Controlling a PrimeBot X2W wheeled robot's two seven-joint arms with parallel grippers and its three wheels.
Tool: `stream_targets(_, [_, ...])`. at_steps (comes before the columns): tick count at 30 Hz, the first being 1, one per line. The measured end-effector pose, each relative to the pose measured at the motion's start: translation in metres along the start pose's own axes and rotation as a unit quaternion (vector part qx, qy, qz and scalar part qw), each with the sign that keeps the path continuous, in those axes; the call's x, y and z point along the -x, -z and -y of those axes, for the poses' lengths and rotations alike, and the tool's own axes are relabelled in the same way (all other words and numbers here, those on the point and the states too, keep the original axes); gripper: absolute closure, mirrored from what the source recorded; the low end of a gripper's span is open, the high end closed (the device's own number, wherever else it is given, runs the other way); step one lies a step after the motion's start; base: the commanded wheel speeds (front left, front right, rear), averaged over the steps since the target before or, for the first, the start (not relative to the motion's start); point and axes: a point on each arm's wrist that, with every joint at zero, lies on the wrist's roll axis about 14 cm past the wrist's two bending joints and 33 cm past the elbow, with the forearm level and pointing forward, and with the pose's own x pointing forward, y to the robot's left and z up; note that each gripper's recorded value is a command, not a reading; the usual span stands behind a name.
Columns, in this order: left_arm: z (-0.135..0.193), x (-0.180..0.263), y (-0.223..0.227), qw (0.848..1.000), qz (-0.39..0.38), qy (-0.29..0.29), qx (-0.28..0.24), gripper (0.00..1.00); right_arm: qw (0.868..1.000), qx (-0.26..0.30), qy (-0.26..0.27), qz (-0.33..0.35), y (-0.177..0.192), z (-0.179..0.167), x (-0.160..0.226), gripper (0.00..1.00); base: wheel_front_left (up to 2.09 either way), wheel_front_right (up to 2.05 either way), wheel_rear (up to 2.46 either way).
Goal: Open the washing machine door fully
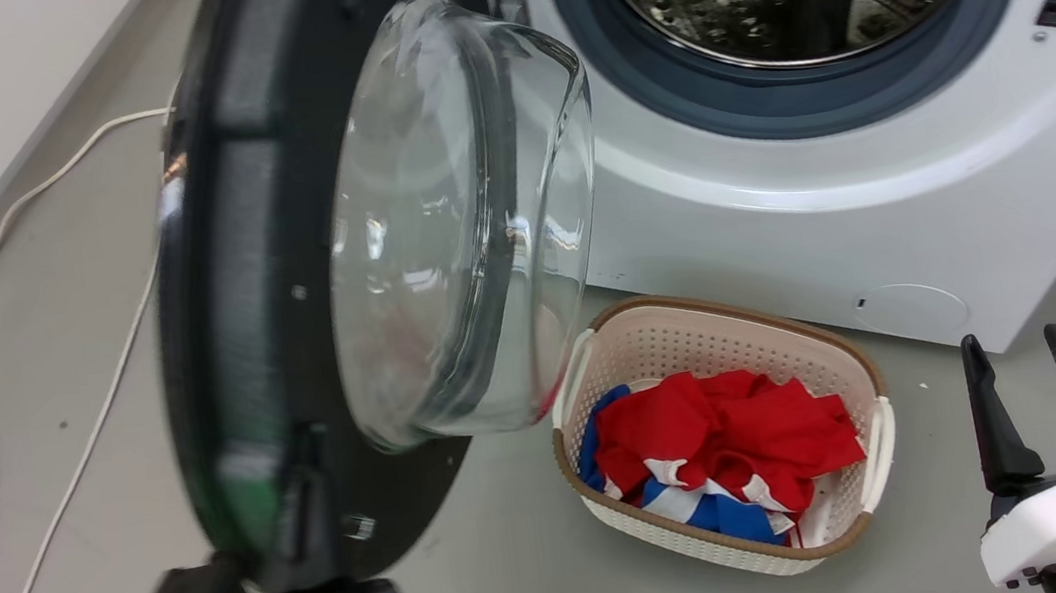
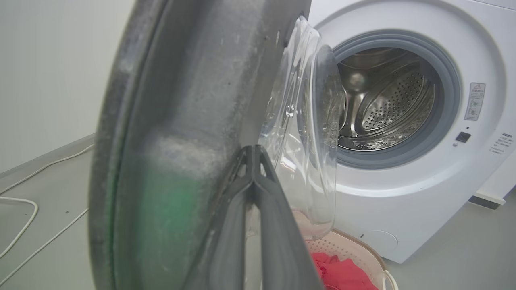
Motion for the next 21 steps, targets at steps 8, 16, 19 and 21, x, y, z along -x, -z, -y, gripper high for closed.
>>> stream_targets(8, [-0.070,0.001,-0.017,0.996,0.027,-0.083,-0.034,1.00,1.000,-0.002,-0.014,-0.008,0.004,-0.009,-0.008,0.00,0.00,0.00,0.00])
stream_targets(16, [-0.108,-0.024,-0.029,0.992,0.044,-0.106,-0.054,1.00,1.000,-0.007,-0.012,-0.019,0.012,-0.005,-0.015,0.00,0.00,0.00,0.00])
stream_targets(19, [-0.122,-0.035,-0.028,0.992,0.041,-0.113,-0.049,1.00,1.000,-0.007,-0.006,-0.025,0.016,0.000,-0.018,0.00,0.00,0.00,0.00])
stream_targets(21, [-0.128,-0.043,-0.025,0.992,0.038,-0.114,-0.048,1.00,1.000,-0.009,-0.001,-0.028,0.019,0.004,-0.020,0.00,0.00,0.00,0.00])
